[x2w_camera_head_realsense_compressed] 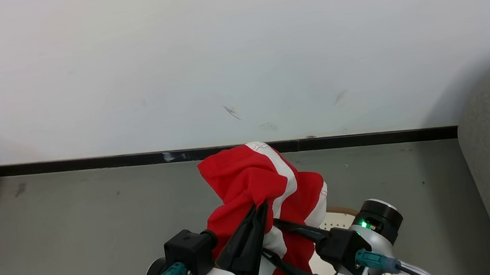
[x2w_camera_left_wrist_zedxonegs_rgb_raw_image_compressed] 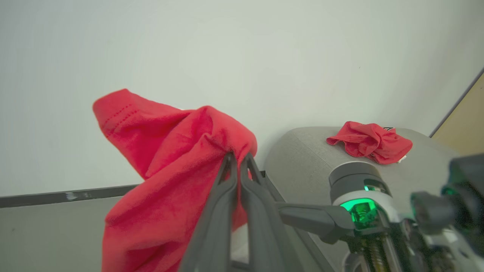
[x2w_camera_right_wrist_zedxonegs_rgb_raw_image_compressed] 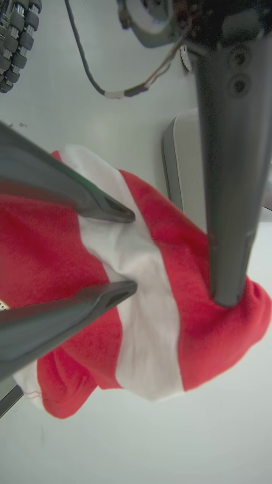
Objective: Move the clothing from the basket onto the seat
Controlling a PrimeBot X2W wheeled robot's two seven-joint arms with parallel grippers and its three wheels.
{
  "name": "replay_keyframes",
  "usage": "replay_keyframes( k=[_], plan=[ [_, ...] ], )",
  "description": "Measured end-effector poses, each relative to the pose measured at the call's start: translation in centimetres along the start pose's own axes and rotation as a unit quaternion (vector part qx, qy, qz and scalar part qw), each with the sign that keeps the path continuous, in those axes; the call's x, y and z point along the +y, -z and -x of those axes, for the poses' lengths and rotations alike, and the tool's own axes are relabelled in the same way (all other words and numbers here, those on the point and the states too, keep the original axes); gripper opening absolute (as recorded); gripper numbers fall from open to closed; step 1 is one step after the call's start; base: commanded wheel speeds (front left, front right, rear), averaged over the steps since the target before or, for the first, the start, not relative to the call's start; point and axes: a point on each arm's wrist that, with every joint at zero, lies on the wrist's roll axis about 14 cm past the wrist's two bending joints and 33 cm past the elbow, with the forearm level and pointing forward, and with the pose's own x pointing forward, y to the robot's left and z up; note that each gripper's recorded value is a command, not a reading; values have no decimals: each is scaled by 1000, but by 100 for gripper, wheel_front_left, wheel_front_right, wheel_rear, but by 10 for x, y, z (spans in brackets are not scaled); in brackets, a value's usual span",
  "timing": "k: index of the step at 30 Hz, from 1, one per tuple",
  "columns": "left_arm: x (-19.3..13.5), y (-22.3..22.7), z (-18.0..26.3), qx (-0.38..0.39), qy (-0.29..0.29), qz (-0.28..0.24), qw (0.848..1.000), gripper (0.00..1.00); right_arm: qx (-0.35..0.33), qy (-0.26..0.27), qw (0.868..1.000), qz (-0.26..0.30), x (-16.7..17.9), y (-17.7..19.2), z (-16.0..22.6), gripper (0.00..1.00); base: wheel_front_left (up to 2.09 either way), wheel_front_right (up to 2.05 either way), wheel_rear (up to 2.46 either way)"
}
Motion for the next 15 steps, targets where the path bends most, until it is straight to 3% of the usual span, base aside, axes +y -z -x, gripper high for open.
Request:
replay_keyframes(
  k=[1,2,3,9,15],
  plan=[
    [-2,-1,0,1,1,1,1000,0,0,0,1000,-1,0,0,0,36,0,0,0],
    [-3,-1,1,0,2,3,1000,0,0,-1,1000,-1,1,0,0,14,0,0,0],
    [-3,-1,2,2,2,4,1000,0,0,-1,1000,-2,1,0,-1,0,0,0,0],
    [-1,-4,4,-1,-11,9,1000,0,-8,-1,1000,-16,2,-4,-2,0,0,0,0],
    [2,-5,6,1,-17,11,1000,42,-22,27,999,-28,-15,-11,0,0,0,0,0]
  ],
)
